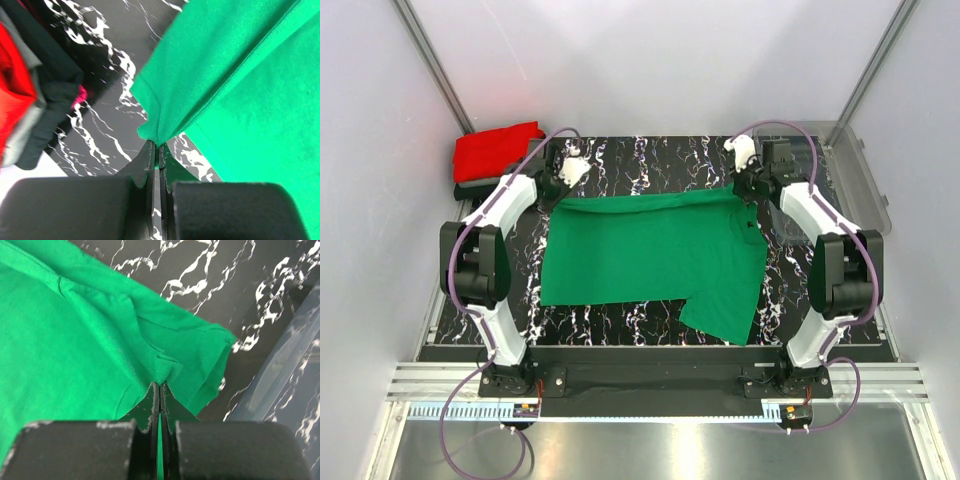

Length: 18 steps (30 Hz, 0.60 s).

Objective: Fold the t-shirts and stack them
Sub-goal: Fold the tshirt

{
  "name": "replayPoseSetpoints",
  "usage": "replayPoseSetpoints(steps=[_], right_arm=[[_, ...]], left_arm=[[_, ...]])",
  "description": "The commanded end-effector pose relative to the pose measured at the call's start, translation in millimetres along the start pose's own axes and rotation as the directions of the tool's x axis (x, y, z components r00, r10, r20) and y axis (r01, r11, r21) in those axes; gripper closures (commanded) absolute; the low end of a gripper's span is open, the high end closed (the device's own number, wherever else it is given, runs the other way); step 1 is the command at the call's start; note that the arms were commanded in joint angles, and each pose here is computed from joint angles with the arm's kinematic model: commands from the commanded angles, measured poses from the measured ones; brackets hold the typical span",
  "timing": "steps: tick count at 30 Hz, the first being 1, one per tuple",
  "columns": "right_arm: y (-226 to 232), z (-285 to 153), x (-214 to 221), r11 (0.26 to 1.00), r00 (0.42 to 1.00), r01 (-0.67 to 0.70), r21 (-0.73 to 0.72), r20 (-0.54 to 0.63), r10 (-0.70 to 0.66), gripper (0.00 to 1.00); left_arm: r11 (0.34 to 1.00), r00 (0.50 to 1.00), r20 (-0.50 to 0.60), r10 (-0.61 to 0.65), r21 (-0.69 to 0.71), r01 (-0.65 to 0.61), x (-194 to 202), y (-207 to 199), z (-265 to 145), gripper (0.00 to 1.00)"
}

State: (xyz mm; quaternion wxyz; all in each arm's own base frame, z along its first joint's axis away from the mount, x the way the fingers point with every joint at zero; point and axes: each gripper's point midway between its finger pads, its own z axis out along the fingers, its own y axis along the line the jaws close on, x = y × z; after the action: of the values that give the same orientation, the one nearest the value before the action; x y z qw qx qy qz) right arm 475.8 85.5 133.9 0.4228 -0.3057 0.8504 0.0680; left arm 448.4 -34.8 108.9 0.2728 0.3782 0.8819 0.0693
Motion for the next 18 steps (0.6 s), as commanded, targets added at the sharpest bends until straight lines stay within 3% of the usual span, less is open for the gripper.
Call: replayPoseSetpoints(steps=[1, 18], right_arm=[[0.1, -24.2, -18.3, 0.999, 0.997, 0.026, 0.022, 0.069, -0.027, 1.0], [29.2, -30.9, 35.1, 0.999, 0.999, -0.025, -0.029, -0.034, 0.024, 1.0]], left_arm=[[0.999, 0.999, 0.04, -0.005, -0.032, 0.006, -5.4, 5.1, -15.8, 1.0], [0.999, 0.998, -0.056, -0.008, 0.035, 0.01, 34.9, -24.8, 2.0, 1.0]])
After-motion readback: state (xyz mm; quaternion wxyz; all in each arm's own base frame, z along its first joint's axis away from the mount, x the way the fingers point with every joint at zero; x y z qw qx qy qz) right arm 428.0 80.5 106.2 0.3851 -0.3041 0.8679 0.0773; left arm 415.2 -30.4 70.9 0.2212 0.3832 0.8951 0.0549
